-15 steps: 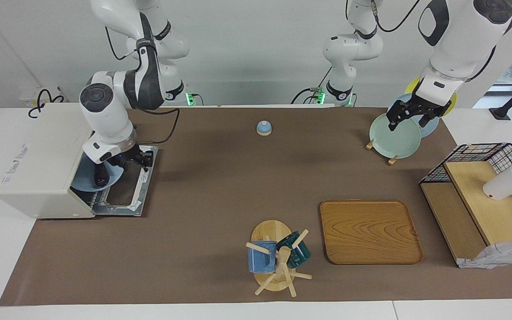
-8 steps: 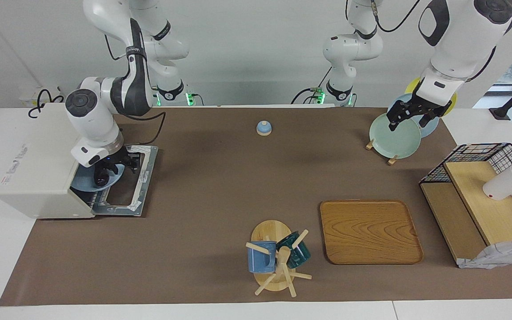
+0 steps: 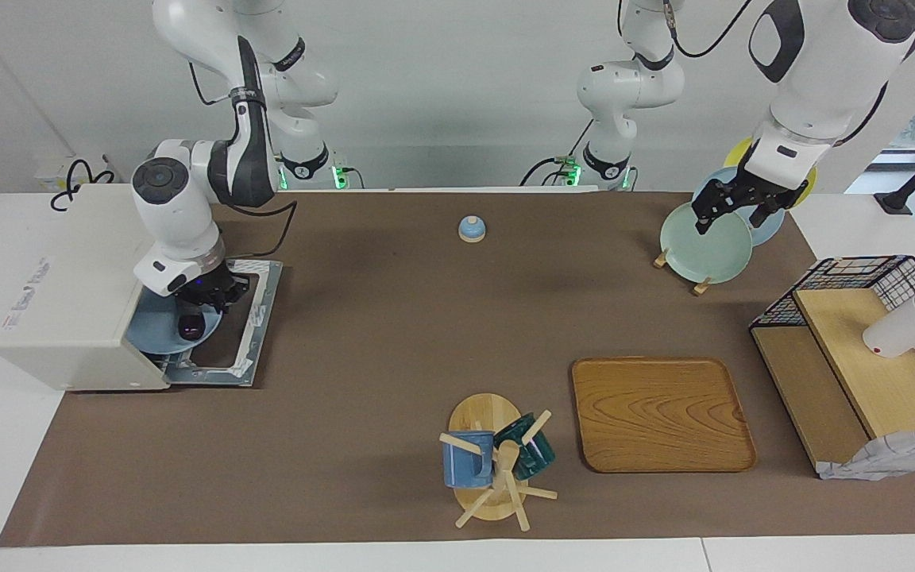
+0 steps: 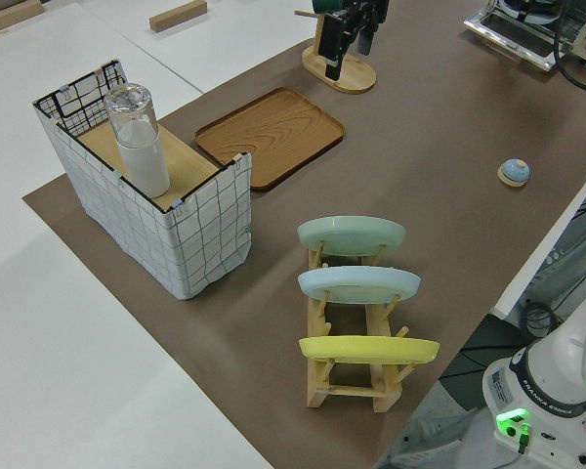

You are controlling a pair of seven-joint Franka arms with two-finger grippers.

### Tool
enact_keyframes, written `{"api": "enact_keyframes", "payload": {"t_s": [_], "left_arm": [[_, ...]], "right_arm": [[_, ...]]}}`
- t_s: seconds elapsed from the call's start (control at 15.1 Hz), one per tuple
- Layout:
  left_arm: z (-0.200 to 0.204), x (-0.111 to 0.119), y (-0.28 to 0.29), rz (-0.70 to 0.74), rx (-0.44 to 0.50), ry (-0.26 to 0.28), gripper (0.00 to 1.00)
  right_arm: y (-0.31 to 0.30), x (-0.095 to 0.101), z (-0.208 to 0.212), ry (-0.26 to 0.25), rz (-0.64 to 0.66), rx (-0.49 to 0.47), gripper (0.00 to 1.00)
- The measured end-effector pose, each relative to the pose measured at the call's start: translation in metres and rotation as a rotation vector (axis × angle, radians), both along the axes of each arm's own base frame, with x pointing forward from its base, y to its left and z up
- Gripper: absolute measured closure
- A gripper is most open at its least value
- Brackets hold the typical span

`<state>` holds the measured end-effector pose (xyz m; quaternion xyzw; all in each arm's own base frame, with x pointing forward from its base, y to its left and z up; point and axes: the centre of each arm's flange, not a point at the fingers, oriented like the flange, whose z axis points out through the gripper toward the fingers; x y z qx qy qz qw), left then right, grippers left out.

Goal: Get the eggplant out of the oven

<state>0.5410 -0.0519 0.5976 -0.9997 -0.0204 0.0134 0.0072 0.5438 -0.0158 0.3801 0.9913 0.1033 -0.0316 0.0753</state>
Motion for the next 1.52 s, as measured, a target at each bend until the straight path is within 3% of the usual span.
{"api": "enact_keyframes", "payload": {"t_s": [0.33, 0.79, 0.99, 1.26, 1.52], "left_arm": [[0.000, 0.000, 0.000, 0.000, 0.000, -0.001, 0.00], [0.002, 0.004, 0.009, 0.018, -0.002, -0.025, 0.00], [0.004, 0.006, 0.014, 0.026, -0.004, -0.046, 0.00], [0.006, 0.008, 0.013, 0.025, -0.006, -0.068, 0.00], [0.007, 0.013, 0.015, 0.028, -0.009, -0.097, 0.00]], "right_arm": [[0.099, 0.007, 0.032, 0.006, 0.041, -0.020, 0.98], [0.258, -0.017, 0.055, -0.061, 0.026, -0.026, 0.98], [0.345, -0.024, 0.073, -0.052, 0.012, -0.056, 0.98], [0.458, -0.020, 0.030, -0.061, -0.033, -0.073, 0.98], [0.498, -0.011, 0.002, -0.110, -0.049, 0.069, 0.98]]}}
